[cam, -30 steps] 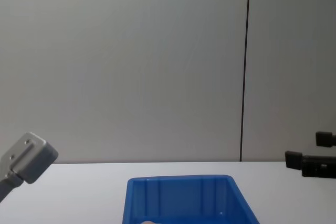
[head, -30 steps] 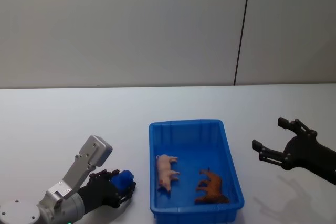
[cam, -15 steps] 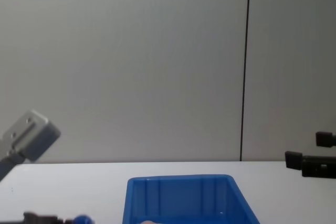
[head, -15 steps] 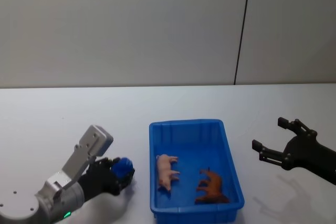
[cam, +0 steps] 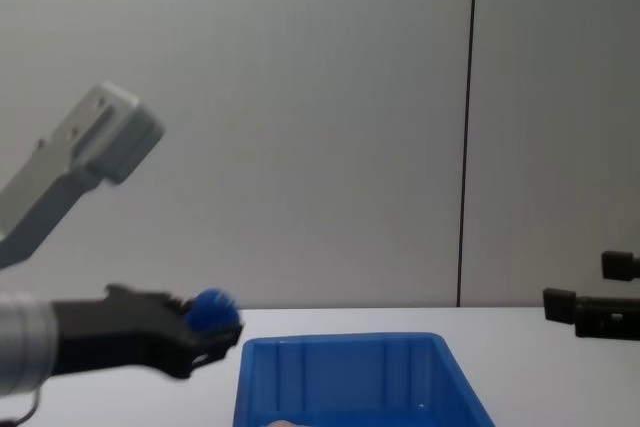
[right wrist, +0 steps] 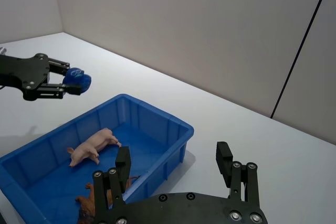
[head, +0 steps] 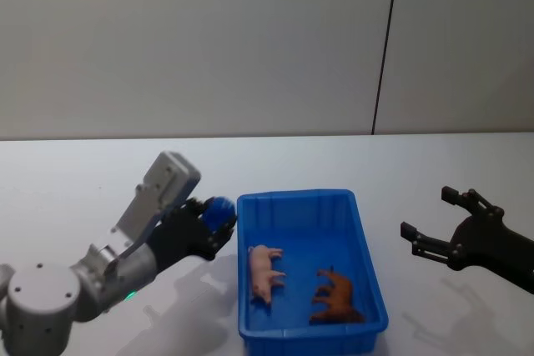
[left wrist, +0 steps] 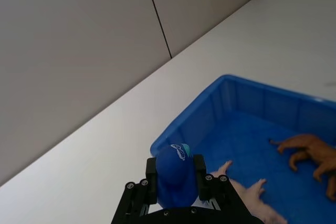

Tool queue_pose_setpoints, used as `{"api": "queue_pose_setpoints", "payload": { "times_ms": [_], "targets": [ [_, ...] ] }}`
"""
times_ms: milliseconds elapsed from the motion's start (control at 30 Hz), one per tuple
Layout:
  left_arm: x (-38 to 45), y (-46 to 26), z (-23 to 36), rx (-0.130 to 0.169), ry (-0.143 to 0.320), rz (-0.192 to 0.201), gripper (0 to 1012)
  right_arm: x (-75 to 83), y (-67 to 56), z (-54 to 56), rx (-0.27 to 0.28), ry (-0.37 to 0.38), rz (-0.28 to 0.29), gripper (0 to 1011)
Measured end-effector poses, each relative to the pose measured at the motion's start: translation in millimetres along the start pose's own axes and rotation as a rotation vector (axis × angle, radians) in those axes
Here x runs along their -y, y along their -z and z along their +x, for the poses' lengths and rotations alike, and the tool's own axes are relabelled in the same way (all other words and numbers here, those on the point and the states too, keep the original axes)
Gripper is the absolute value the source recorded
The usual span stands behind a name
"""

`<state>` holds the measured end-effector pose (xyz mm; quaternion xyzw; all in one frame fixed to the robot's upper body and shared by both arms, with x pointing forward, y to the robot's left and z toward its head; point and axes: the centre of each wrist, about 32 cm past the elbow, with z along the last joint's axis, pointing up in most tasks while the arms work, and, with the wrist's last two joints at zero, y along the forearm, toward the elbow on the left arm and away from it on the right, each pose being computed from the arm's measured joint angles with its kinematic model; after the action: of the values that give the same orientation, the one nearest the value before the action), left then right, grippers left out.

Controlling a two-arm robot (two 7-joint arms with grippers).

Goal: Pick up the two dolls from the table and place them into the box.

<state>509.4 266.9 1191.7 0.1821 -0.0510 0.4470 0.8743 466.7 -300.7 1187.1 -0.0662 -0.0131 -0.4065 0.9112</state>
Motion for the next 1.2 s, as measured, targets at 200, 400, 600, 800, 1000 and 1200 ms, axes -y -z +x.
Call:
{"api": "queue_pose_setpoints", "payload": {
  "times_ms": [200,400,600,800,1000,1200],
  "targets": [
    [12.4,-16.0,-7.9,0.012,0.029,-0.054,386,0.0,0.0,0.0,0.0,0.0,0.0,1001],
    [25.5,-27.9,-19.2,0.013,0.066,-0.098,442,0.0,0.0,0.0,0.0,0.0,0.0,1001],
    [36.5,-34.0,-31.6,0.002,0.096,-0.127,653,0.0,0.0,0.0,0.0,0.0,0.0,1001],
    [42.2,-37.4,-39.0,-0.002,0.11,-0.146,809,0.0,0.0,0.0,0.0,0.0,0.0,1001],
    [44.6,-40.5,-43.1,-0.004,0.094,-0.168,987,0.0,0.0,0.0,0.0,0.0,0.0,1001],
    [42.4,-42.0,-44.1,0.0,0.058,-0.192,1000,0.0,0.0,0.0,0.0,0.0,0.0,1001]
  ]
}}
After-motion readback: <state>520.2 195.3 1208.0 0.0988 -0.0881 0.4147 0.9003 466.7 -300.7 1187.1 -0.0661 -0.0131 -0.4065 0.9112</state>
